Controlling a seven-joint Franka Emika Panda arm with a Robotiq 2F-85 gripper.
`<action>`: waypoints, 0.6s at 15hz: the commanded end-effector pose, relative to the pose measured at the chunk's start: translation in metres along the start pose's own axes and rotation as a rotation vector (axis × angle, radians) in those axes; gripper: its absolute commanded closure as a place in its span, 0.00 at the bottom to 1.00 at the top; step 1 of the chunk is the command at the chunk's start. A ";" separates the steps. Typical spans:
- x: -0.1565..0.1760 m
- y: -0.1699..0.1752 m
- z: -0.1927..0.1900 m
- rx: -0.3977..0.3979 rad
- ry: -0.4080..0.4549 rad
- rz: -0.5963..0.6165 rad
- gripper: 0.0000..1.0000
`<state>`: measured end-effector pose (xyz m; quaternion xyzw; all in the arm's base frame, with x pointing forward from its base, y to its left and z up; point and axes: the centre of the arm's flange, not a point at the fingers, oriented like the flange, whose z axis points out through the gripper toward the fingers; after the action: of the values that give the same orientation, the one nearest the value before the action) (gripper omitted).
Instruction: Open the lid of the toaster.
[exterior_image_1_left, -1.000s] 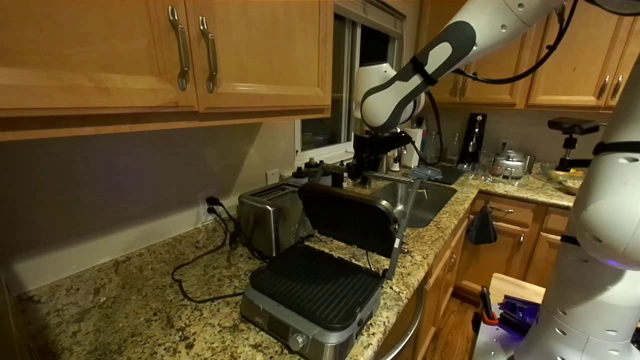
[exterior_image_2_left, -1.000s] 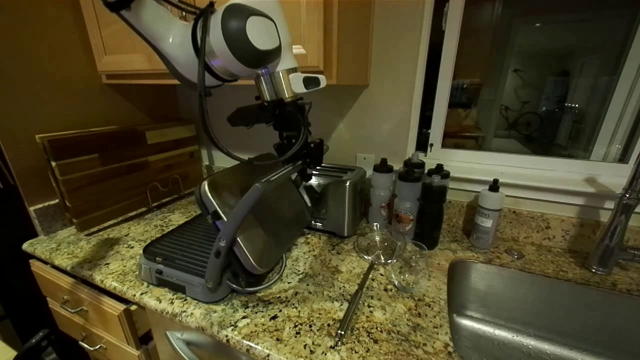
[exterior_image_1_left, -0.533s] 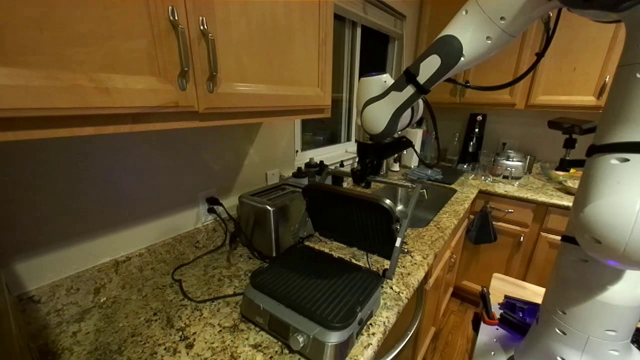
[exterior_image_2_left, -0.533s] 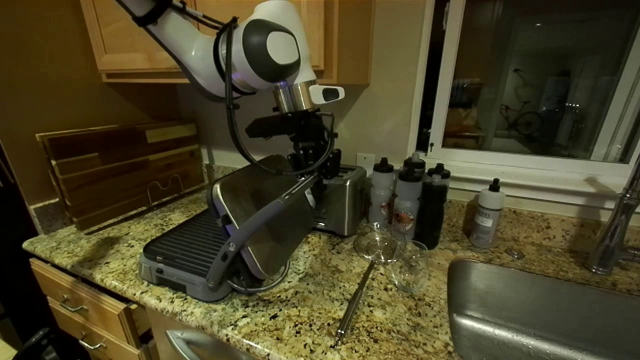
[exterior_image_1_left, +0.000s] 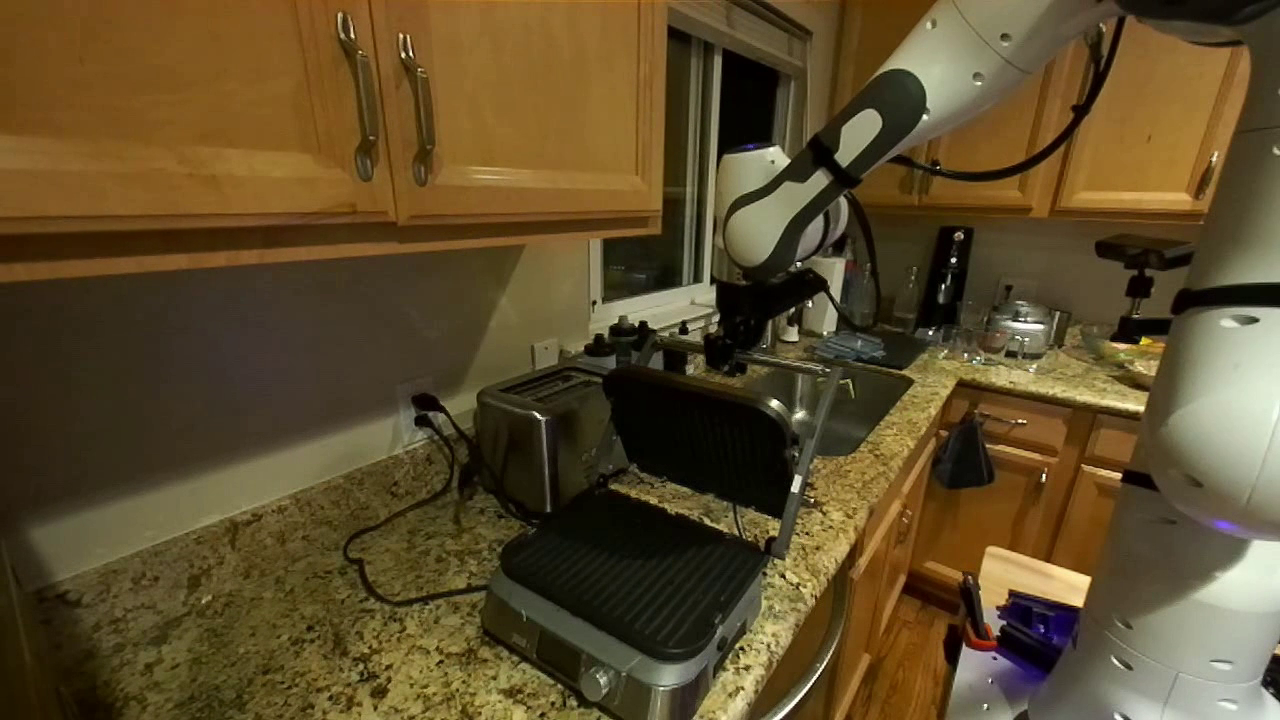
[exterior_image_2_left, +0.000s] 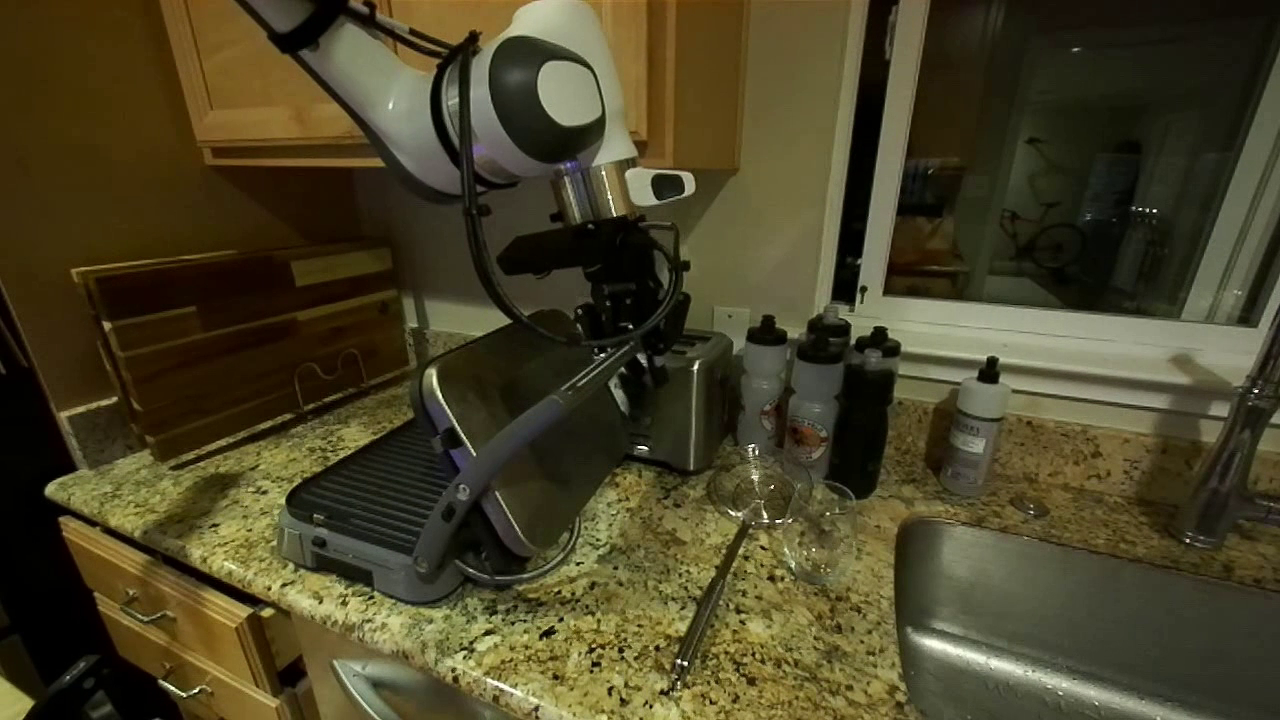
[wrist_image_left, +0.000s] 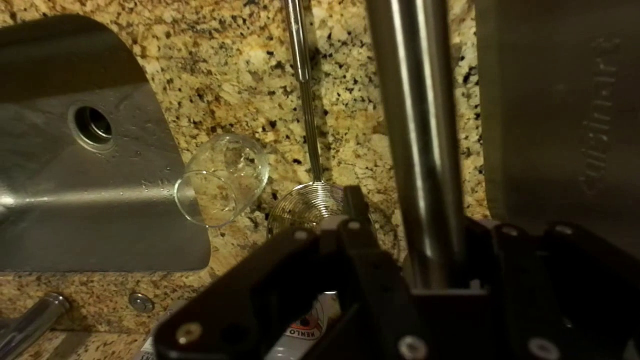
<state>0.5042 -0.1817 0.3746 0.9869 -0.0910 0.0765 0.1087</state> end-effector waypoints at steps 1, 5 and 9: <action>-0.006 0.024 -0.023 -0.028 0.019 -0.007 0.39; -0.013 0.026 -0.042 -0.010 0.022 -0.004 0.14; -0.019 0.034 -0.076 0.037 0.032 0.001 0.00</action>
<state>0.4921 -0.1875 0.4134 0.9863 -0.0897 0.0892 0.1054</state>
